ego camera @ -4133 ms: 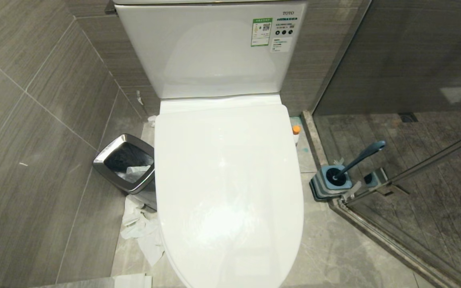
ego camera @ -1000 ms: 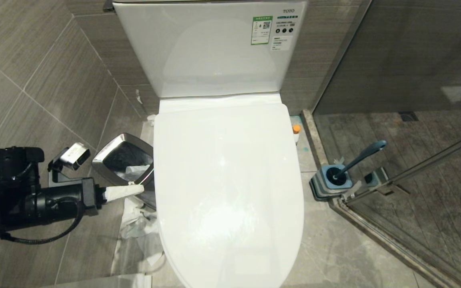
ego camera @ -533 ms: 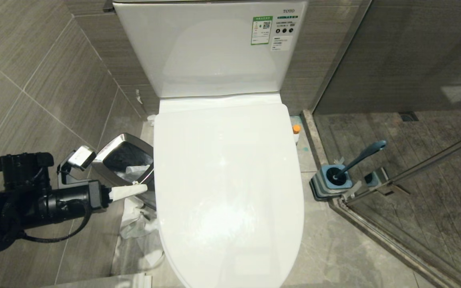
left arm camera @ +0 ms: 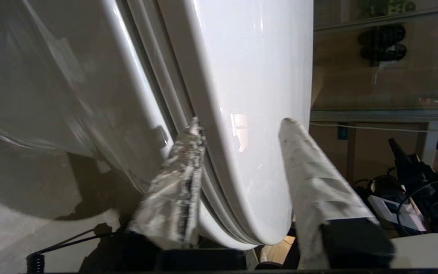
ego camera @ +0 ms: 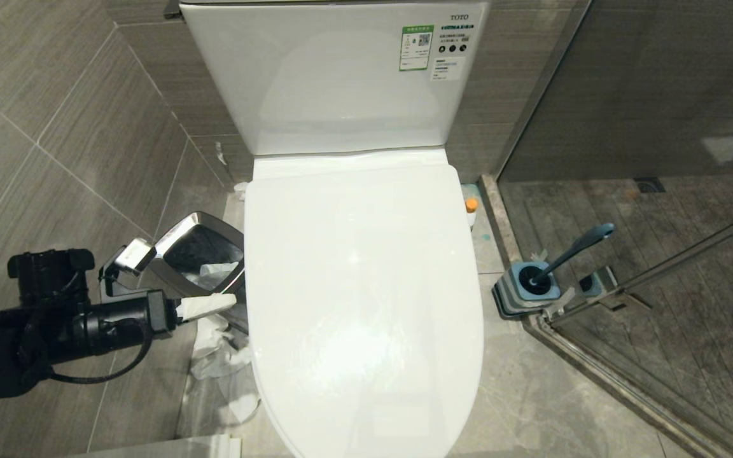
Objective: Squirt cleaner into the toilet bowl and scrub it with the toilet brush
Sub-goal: Use the left hand to lift the toilet lid slightly
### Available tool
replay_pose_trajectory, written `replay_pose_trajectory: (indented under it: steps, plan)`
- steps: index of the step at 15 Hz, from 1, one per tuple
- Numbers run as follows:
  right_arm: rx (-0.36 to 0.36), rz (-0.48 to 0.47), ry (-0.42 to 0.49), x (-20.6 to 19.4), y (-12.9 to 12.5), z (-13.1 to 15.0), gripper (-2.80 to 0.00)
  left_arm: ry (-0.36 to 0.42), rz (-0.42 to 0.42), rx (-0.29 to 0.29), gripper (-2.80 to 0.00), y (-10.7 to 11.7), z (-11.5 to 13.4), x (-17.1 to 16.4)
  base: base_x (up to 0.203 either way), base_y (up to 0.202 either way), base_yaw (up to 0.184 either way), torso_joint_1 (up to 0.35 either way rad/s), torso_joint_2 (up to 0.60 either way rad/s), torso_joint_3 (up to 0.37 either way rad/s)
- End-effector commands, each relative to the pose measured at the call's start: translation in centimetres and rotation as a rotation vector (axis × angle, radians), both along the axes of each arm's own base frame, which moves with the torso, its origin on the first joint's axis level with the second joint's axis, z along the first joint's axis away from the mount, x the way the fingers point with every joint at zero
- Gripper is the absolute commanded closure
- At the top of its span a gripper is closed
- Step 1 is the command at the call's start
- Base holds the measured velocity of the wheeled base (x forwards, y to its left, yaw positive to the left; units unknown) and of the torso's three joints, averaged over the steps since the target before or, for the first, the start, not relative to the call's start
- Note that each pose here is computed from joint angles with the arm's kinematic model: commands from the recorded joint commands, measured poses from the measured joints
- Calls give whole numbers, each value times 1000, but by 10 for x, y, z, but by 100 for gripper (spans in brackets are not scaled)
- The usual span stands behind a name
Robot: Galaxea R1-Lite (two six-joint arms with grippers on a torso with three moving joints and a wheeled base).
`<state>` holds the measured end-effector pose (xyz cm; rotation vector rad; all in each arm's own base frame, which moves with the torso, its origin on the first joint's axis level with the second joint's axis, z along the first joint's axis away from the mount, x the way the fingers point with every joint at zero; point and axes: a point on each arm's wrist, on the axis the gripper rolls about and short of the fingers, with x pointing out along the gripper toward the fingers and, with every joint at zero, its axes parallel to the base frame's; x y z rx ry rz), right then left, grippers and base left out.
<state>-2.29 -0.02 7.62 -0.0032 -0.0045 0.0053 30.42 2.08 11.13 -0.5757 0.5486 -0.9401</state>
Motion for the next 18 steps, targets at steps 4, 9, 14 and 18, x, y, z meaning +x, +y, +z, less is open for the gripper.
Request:
replay_pose_trajectory:
  steps: [4,9,14,18]
  plan:
    - [-1,1,-1,0,0,0,0,18,-20,-16,-280,1,-5,1,0,0,0,0,0,0]
    - [-1,1,0,0,0,0,0,36,-90,-48,-280,-4,-11,-6,0,0,0,0,0,0]
    - [-1,1,0,0,0,0,0,7,-131,-15,-280,-13,-23,-5,0,0,0,0,0,0]
    - [0,1,0,0,0,0,0,9,-134,-13,-280,-14,-26,-3,0,0,0,0,0,0]
